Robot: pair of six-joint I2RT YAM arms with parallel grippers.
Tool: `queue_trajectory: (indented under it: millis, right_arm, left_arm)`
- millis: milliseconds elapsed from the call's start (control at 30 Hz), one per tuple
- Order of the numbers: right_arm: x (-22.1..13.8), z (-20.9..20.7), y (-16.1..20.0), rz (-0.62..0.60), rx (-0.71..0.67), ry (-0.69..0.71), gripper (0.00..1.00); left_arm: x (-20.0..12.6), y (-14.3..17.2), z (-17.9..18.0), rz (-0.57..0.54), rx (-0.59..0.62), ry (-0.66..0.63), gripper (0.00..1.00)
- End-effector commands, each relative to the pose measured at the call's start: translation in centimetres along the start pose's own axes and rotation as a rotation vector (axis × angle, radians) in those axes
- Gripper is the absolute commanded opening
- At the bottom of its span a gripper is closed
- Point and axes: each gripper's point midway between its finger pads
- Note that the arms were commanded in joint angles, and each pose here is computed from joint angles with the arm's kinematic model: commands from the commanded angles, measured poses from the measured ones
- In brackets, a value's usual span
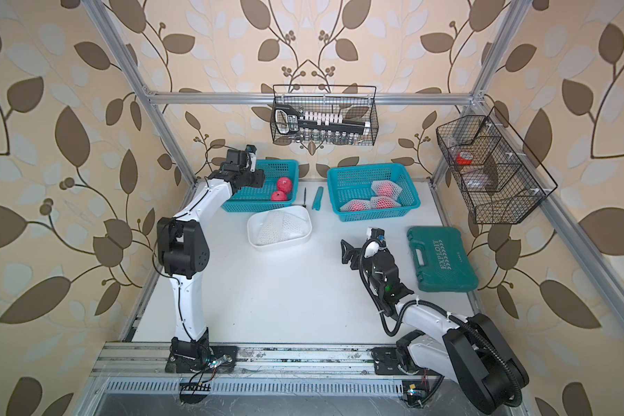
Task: Remove foam nets from apples
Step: Place the apple in the basket.
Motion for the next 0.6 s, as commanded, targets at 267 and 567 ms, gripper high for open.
queue_trajectory:
  millis: [267, 567]
  right_arm:
    - [-0.1, 0.1, -0.9, -0.025, 0.020, -0.004, 0.99]
    - [-0.2, 0.1, -1.0, -0.042, 0.009, -0.007, 0.99]
  left_arm:
    - [6.7, -3.0, 1.9, -0.111, 0.016, 0.049, 0.57]
    - [9.1, -3.6, 0.7, -0.202, 0.038, 0.146, 0.75]
Point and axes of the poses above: each gripper's point midway between its finger pads, its own x axis out along the fingers, its own z axis along the line the jaws close on, y = z × x, and after that the axes turned 13 degrees about -x, right-handed
